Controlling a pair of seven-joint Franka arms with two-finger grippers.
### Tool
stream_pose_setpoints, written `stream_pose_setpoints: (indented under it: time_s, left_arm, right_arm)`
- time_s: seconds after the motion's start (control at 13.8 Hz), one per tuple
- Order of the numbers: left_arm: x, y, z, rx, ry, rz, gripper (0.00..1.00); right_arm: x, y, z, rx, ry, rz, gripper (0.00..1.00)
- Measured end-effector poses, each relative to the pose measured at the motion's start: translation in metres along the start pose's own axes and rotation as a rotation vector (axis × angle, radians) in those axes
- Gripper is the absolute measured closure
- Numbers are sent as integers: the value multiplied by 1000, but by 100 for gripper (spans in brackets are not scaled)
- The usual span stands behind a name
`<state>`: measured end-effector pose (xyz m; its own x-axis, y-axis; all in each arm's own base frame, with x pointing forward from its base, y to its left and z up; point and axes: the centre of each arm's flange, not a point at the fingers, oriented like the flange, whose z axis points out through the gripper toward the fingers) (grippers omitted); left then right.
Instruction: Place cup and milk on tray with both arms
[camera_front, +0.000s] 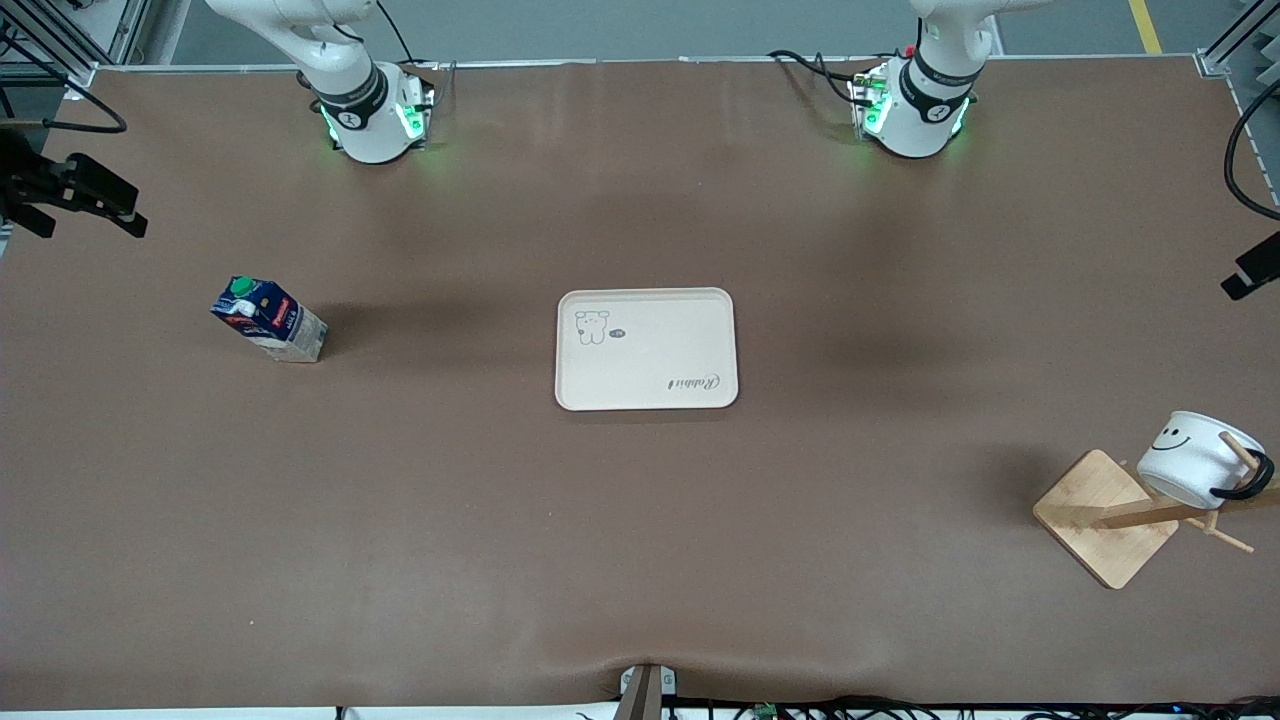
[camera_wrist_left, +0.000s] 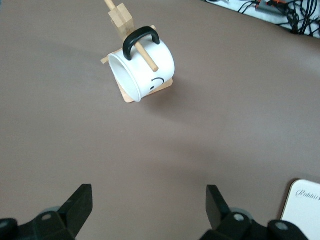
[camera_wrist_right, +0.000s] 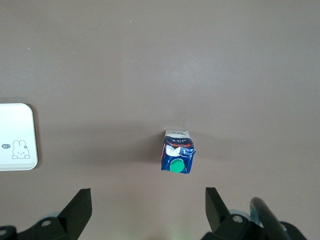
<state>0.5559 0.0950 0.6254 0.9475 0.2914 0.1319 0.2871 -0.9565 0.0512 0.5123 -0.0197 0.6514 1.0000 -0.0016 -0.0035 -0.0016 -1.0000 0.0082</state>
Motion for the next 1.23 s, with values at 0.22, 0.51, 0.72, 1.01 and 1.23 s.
stream_pose_setpoints:
  time_s: [0.22, 0.51, 0.72, 1.01, 1.23]
  left_arm:
    - [3, -3, 18, -7, 18, -8, 0]
    - [4, -5, 30, -27, 34, -22, 0]
    - [3, -19, 35, -42, 58, -55, 0]
    - [5, -32, 44, -70, 89, -95, 0]
    - [5, -33, 49, -71, 92, -104, 0]
  right_arm:
    - [0, 0, 0, 0, -1, 0, 0]
    - [2, 1, 4, 0, -8, 1, 0]
    - [3, 1, 5, 1, -9, 2, 0]
    - [3, 2, 4, 1, -8, 3, 0]
    - [3, 2, 4, 1, -8, 3, 0]
